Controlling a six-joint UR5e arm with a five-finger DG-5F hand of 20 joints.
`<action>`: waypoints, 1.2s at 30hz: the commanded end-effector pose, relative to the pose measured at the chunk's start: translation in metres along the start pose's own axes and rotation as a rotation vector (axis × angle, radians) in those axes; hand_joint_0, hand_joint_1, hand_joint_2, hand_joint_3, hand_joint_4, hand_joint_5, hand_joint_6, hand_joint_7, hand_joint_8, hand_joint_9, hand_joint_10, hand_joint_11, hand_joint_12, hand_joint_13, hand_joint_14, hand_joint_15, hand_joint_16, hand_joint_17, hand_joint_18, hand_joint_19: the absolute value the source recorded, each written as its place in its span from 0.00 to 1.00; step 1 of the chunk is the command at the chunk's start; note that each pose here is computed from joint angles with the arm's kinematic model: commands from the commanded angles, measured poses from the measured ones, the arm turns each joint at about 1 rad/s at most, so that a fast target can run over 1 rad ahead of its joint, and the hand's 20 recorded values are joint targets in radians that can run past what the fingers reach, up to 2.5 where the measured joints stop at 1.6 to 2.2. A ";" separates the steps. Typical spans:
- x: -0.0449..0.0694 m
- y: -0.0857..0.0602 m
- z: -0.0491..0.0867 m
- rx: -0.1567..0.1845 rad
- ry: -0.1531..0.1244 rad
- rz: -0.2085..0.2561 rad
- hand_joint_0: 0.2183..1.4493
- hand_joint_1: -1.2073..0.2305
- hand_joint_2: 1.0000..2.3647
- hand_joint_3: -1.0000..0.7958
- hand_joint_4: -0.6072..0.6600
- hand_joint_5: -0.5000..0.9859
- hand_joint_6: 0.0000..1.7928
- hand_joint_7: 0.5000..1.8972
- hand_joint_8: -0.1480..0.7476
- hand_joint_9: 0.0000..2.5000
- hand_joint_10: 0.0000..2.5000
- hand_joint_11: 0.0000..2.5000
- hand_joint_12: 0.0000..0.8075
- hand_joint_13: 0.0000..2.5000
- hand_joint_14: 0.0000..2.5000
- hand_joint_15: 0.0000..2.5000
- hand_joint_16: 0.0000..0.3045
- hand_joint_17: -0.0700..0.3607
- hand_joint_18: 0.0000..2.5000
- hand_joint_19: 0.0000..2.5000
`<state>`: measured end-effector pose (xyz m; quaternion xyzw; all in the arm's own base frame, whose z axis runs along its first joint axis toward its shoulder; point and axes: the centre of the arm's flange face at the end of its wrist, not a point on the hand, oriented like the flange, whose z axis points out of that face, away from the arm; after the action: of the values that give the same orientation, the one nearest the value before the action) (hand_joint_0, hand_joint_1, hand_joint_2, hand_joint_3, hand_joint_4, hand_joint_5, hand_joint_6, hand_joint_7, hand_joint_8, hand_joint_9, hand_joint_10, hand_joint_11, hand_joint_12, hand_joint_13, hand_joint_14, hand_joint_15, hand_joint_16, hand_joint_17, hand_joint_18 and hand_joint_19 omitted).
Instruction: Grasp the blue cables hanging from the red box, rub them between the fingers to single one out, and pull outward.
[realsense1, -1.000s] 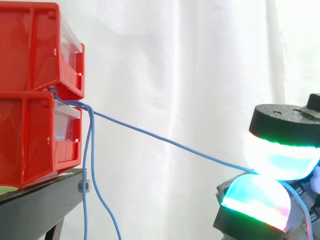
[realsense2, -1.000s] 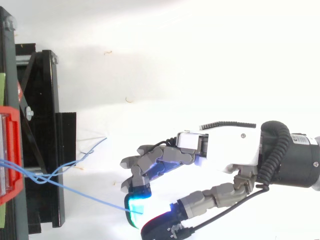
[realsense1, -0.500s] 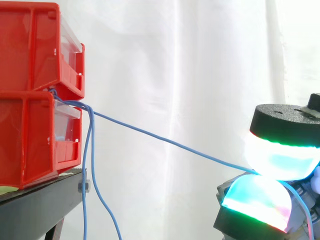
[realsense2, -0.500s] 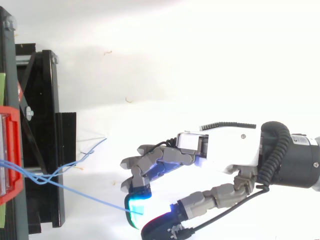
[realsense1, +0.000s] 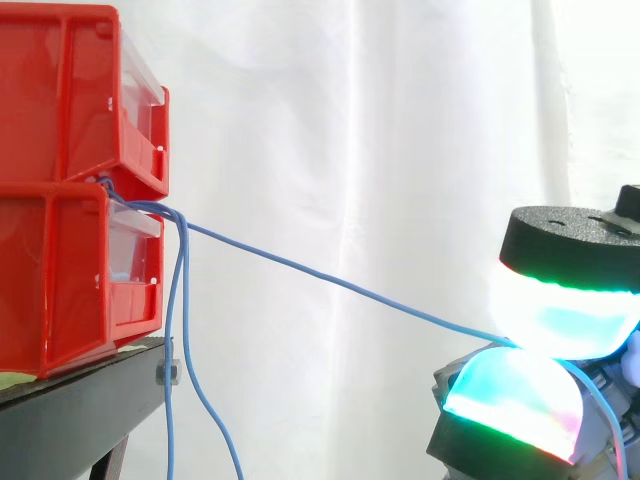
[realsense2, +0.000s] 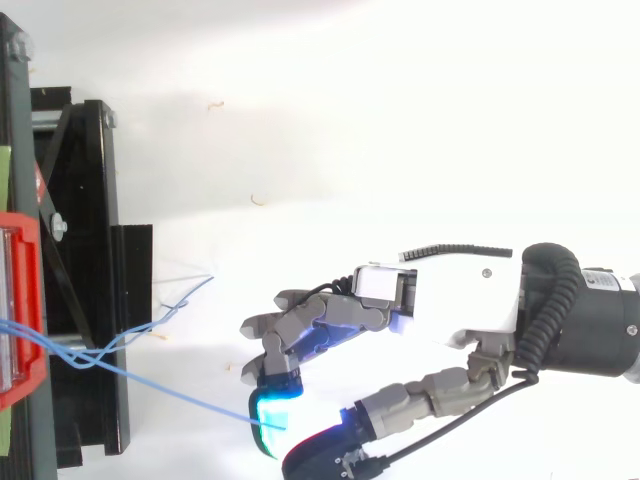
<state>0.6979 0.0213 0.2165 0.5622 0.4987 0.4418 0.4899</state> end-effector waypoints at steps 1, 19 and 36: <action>0.000 0.000 0.000 0.001 0.000 0.000 0.36 0.35 0.03 0.47 0.52 0.20 0.49 0.47 0.57 0.21 0.00 0.03 0.50 0.09 0.00 0.00 0.16 0.42 0.00 0.00; 0.000 0.000 0.000 0.001 0.000 0.000 0.36 0.35 0.03 0.47 0.51 0.20 0.49 0.47 0.57 0.20 0.00 0.03 0.51 0.09 0.00 0.00 0.17 0.44 0.00 0.01; 0.000 0.000 0.000 0.001 0.000 0.000 0.36 0.36 0.03 0.48 0.51 0.20 0.49 0.47 0.57 0.20 0.00 0.02 0.51 0.09 0.00 0.00 0.17 0.44 0.00 0.01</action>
<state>0.6978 0.0215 0.2165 0.5622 0.4991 0.4418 0.4895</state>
